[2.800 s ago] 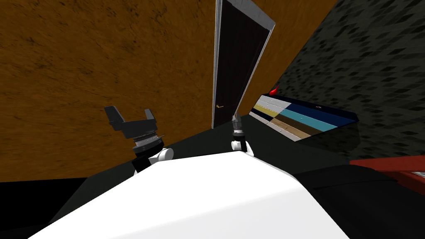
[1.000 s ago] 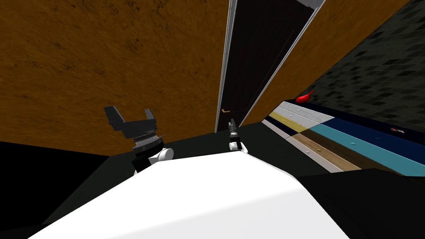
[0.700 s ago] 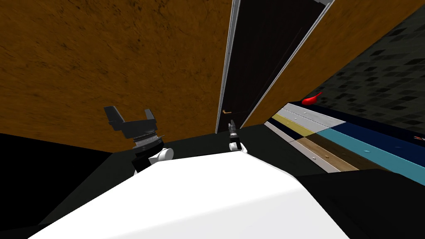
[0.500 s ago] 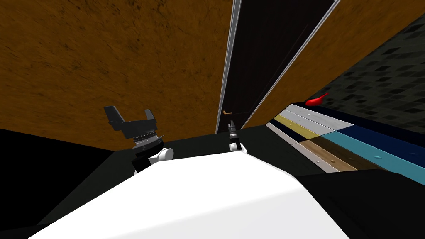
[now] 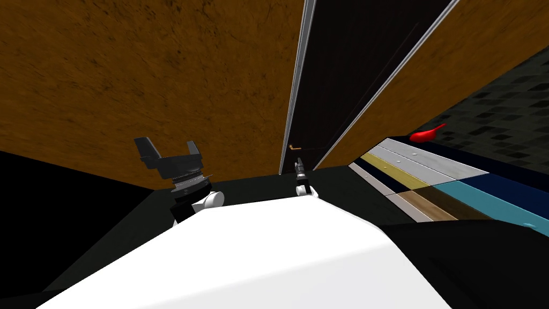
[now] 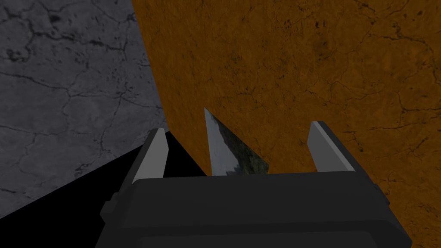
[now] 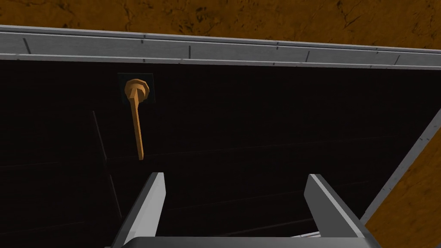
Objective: Pull the door open
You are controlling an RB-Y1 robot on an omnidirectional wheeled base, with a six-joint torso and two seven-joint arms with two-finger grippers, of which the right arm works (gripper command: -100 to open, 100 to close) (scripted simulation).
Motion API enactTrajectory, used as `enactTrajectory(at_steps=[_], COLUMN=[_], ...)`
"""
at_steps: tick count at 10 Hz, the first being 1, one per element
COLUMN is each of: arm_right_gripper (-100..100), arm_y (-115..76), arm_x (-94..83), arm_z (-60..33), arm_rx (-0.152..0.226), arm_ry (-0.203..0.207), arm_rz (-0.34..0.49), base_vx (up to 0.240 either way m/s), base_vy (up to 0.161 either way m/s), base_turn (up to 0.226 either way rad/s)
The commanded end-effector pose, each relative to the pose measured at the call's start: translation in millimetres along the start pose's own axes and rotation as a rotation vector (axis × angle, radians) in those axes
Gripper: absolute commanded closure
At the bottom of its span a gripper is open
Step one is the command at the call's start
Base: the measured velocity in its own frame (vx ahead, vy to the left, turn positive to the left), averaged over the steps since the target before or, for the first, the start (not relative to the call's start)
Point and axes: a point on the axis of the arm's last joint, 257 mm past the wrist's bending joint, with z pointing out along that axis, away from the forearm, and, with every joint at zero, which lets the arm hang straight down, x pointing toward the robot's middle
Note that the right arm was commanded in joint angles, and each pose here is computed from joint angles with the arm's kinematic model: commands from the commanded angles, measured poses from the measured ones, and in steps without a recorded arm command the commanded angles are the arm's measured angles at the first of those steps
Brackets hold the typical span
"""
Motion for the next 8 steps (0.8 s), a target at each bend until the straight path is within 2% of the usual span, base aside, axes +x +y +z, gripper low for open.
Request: enactTrajectory(at_steps=[1, 8], arm_right_gripper=[-100, -100], arm_y=[-10.2, -53.9], arm_x=[-3.4, -17.5], arm_z=[-1.9, -12.7], arm_rx=[0.022, 0.114], arm_ry=[-0.005, -0.03], arm_rz=[0.005, 0.022], base_vx=[0.061, 0.06], base_vy=[-0.074, -0.092], base_turn=[0.107, 0.111])
